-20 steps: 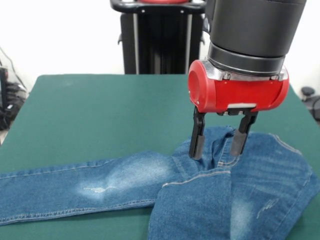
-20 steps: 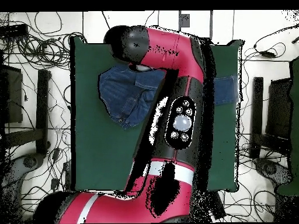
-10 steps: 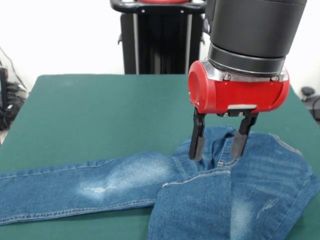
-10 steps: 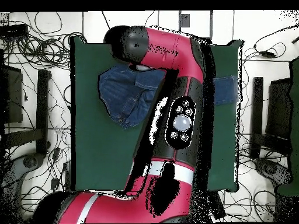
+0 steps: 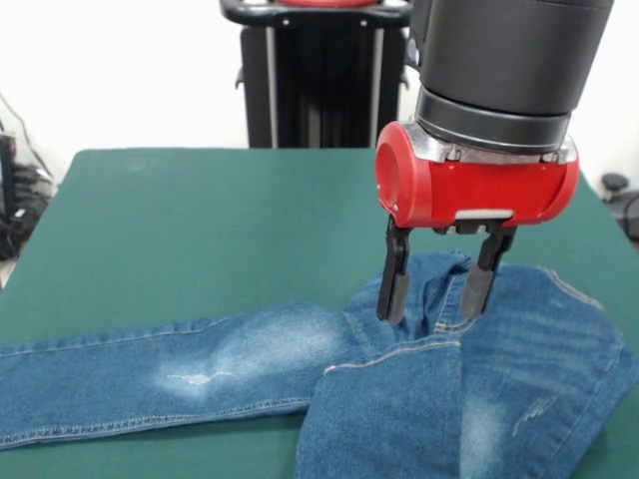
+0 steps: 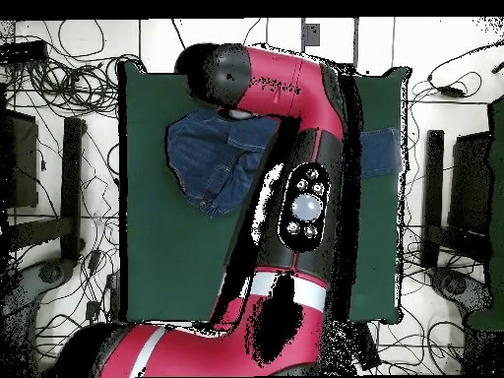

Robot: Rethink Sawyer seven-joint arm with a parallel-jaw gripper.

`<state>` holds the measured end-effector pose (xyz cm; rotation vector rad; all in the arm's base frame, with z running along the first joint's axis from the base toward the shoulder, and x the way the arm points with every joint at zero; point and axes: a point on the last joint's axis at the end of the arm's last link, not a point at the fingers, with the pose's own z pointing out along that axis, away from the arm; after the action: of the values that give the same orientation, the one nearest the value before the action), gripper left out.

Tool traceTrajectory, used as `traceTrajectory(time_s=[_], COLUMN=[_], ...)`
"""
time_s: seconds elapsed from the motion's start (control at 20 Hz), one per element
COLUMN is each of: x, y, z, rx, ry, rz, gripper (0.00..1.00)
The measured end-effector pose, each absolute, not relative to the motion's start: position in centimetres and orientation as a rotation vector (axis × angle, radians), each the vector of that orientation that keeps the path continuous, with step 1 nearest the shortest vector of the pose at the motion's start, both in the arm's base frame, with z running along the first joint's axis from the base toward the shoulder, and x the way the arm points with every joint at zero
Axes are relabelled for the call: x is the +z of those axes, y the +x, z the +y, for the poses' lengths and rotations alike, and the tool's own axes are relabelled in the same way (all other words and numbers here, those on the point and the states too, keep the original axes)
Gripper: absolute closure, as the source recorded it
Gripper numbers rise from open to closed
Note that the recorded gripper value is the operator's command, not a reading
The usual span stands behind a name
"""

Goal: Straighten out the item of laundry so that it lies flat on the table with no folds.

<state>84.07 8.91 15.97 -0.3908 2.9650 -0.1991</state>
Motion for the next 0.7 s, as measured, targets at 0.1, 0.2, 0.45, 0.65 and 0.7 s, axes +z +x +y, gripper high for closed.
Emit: traceTrajectory(time_s=[0.1, 0.2, 0.45, 0.65, 0.7], x=[15.97, 15.97, 15.97, 15.79, 15.67], y=[84.07, 84.07, 84.17, 84.19, 84.17], z=[8.91, 8.91, 8.89, 8.81, 8.75], rx=[-0.199, -0.199, -0.202, -0.207, -0.209], ry=[-0.391, -0.391, -0.390, -0.388, -0.386], rz=[2.965, 2.965, 2.957, 2.948, 2.944], gripper=[0.00, 0.00, 0.00, 0.00, 0.00])
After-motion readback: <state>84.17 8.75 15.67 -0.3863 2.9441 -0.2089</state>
